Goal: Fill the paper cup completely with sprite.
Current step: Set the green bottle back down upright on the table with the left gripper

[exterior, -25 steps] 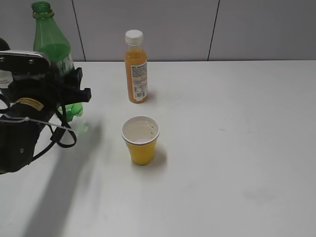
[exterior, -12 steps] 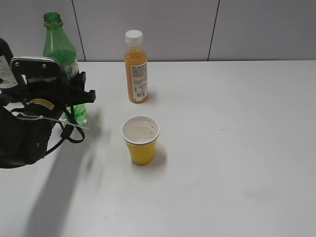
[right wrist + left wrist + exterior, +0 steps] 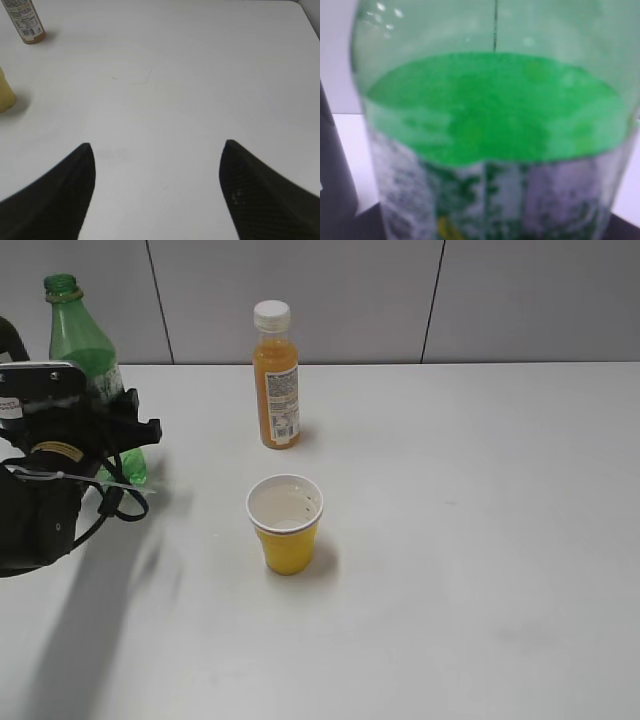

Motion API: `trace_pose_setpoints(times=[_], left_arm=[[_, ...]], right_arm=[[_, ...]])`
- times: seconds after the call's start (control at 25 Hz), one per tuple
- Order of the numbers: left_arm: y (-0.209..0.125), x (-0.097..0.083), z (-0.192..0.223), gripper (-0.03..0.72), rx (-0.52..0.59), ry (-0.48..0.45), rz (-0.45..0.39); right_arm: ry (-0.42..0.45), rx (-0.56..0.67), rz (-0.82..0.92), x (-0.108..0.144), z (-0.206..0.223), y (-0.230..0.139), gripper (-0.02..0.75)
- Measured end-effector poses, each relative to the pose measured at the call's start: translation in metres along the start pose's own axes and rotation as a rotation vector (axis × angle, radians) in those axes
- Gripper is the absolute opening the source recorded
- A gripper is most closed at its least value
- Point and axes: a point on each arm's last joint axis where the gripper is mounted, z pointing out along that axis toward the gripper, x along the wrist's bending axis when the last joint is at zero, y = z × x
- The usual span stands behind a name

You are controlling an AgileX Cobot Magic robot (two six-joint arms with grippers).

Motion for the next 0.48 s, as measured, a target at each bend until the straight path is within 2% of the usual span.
trace_pose_setpoints(times=[0.2, 0.48], left_arm=[[-0.0040, 0.0006, 0.0037, 0.447, -0.005, -0.022, -0.024], [-0.0077, -0.0037, 0.0073, 0.447, -0.039, -0.059, -0.010]], right_arm=[[0.000, 0.000, 0.000, 0.0000, 0.0000, 0.0000, 0.594], [0.000, 0.000, 0.000, 0.0000, 0.0000, 0.0000, 0.594]])
